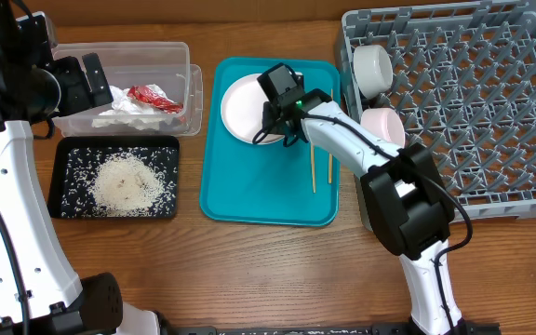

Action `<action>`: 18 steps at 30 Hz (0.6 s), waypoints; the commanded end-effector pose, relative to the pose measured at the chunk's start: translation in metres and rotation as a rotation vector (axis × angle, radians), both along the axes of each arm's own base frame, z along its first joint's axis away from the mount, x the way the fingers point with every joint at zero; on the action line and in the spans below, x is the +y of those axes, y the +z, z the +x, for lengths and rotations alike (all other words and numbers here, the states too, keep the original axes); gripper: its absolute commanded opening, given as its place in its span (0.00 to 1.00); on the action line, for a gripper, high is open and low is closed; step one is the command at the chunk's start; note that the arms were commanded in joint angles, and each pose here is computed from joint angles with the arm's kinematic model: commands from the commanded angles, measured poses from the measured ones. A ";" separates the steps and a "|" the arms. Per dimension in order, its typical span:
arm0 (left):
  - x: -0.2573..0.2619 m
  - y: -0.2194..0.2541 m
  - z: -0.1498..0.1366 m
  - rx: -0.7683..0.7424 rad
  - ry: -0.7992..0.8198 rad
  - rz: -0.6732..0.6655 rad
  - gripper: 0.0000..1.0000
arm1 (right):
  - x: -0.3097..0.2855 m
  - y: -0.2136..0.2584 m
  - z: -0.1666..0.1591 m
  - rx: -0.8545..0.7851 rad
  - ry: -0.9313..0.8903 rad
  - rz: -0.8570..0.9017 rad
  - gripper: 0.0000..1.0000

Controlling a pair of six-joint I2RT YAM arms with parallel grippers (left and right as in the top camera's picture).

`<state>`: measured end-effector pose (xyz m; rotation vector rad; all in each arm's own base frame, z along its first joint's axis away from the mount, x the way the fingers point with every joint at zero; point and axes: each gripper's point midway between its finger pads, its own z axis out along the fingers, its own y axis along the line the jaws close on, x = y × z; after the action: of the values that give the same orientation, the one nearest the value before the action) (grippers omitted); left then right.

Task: Sort waste into correct bins and load items into the dishwasher
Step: 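Grasp the white plate rim and lift it toward the rack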

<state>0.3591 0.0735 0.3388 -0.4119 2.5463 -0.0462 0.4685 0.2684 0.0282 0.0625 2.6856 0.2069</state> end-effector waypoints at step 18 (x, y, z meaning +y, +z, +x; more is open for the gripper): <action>0.001 -0.002 0.002 0.002 0.002 0.005 1.00 | -0.043 0.042 -0.008 -0.019 -0.220 -0.087 0.41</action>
<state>0.3592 0.0735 0.3389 -0.4118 2.5460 -0.0461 0.4524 0.2375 0.0438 0.1772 2.7148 0.0390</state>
